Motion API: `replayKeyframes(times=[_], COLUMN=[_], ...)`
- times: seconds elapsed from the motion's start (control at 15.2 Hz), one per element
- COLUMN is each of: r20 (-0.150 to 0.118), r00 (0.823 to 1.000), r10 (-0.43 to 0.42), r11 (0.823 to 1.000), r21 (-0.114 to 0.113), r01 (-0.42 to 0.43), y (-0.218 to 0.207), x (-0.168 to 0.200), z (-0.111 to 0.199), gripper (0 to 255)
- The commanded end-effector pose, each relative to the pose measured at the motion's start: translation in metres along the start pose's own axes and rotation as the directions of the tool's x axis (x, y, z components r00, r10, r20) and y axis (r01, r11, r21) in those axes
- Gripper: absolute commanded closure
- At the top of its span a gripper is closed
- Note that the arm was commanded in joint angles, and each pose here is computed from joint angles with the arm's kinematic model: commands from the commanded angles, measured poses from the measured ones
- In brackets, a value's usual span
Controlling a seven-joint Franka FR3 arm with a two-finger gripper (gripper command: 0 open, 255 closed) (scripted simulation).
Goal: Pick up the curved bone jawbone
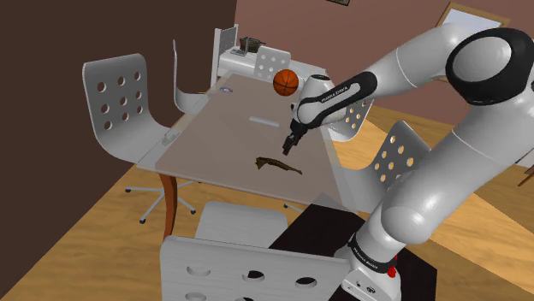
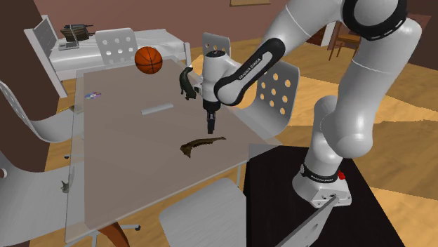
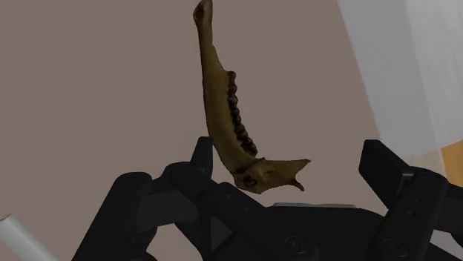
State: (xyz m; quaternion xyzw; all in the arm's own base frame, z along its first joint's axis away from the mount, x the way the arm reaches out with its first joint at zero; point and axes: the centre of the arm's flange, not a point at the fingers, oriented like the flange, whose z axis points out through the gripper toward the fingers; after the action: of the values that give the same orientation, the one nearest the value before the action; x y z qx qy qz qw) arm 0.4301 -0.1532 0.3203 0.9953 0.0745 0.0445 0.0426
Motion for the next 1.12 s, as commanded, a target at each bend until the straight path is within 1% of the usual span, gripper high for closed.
replayKeyframes(times=[0.0, 0.46, 0.53, 0.99, 1.06], r20=[-0.001, -0.001, 0.0, 0.0, 0.0], r00=[1.0, 0.993, 0.993, 0.993, 0.993], r10=[-0.027, -0.117, -0.119, -0.119, -0.119], r11=[1.0, 0.993, 0.993, 0.993, 0.993], r21=[-0.008, -0.026, -0.027, -0.027, -0.027], r01=[0.027, 0.117, 0.118, 0.118, 0.118], y=[0.009, 0.041, 0.041, 0.038, 0.038], x=[0.006, 0.031, 0.031, 0.028, 0.028], z=[0.025, 0.107, 0.109, 0.149, 0.149], gripper=[0, 0, 0, 0, 0])
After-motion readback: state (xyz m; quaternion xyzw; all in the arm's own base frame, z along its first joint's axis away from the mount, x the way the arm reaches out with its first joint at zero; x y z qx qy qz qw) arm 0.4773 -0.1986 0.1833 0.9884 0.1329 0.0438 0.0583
